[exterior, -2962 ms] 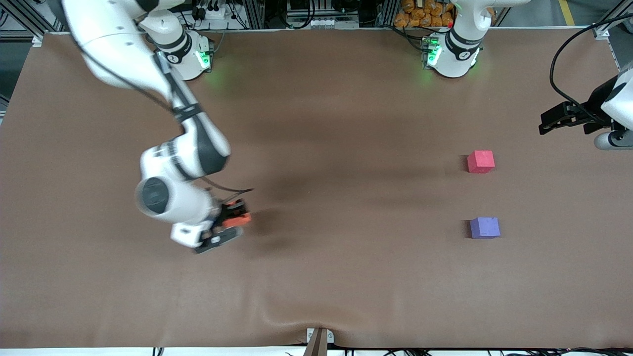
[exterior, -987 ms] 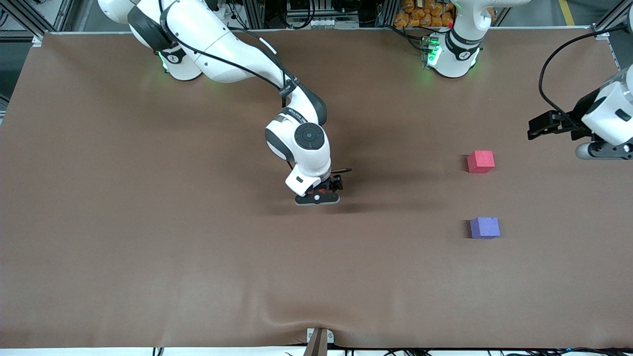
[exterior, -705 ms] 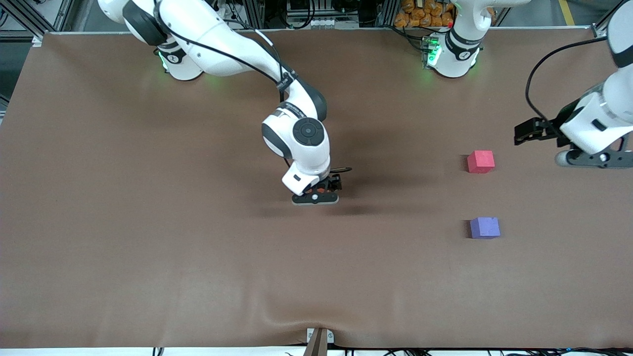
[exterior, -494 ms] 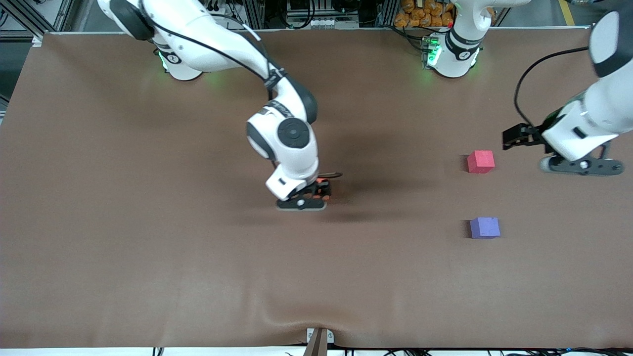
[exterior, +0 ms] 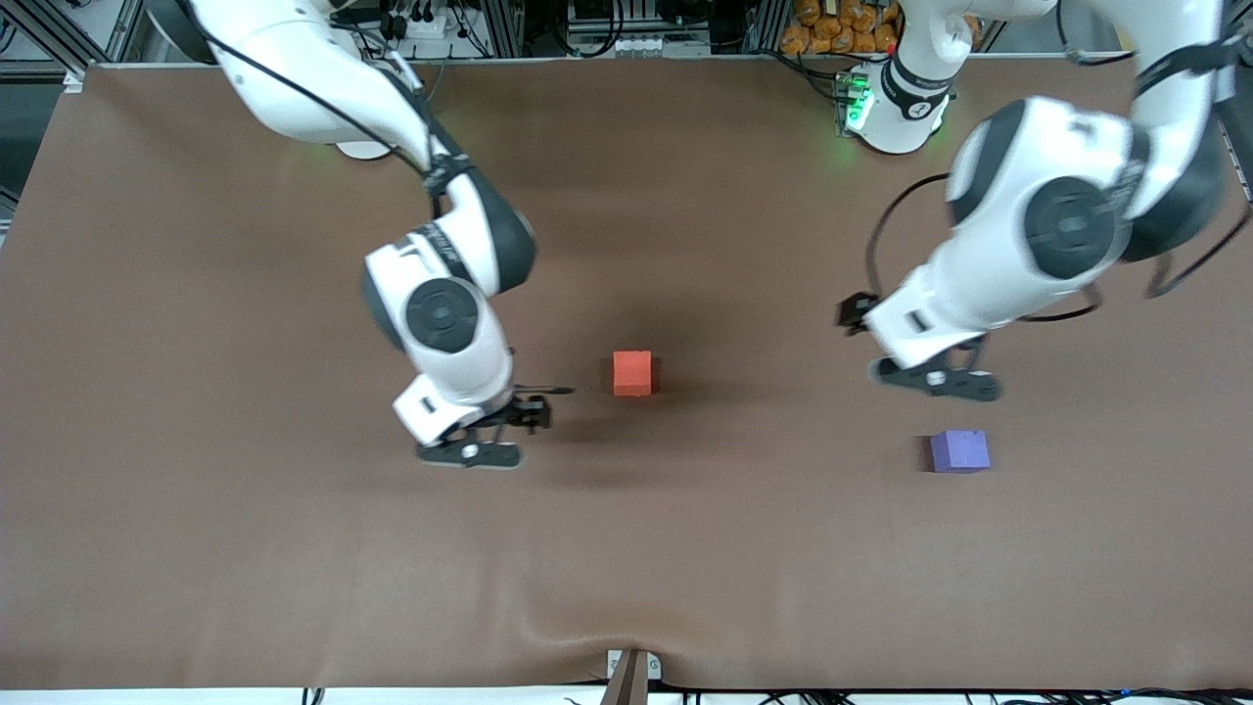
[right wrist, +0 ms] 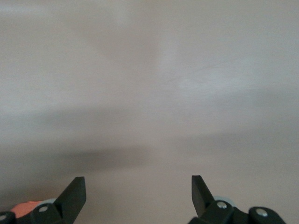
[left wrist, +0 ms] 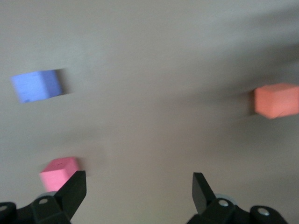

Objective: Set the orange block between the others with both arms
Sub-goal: 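Grasp the orange cube with the left gripper while the right gripper withdraws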

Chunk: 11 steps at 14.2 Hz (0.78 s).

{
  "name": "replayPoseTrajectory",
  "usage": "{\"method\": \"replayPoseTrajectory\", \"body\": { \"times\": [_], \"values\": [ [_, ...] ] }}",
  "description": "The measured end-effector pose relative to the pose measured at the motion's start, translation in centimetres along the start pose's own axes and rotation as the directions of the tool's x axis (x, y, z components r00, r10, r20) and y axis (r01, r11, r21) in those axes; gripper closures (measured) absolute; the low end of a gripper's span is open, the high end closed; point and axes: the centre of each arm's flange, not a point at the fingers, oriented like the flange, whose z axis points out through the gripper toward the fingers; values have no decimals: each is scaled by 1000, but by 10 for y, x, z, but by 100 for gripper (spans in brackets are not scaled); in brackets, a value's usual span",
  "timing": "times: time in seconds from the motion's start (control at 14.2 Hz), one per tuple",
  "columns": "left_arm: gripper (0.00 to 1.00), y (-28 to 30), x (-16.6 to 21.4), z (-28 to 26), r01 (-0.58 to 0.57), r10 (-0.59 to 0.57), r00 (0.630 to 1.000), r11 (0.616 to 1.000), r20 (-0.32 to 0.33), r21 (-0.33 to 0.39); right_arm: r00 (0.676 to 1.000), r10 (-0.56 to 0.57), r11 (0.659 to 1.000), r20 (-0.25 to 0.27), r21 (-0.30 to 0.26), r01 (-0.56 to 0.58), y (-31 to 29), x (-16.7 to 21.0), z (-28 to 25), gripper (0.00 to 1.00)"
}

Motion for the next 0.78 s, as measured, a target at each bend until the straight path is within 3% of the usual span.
{"method": "replayPoseTrajectory", "body": {
  "times": [0.21,0.42,0.78],
  "values": [
    [0,75,10,30,45,-46,998,999,-44,-18,1000,18,1000,1,-9,-18,70,28,-14,0],
    [0,146,3,77,35,-36,999,999,-38,-19,1000,11,1000,2,-17,-11,143,50,-29,0],
    [0,204,15,160,98,-103,992,993,-76,-61,994,-2,1000,109,-9,3,214,41,-73,0]
  ]
}}
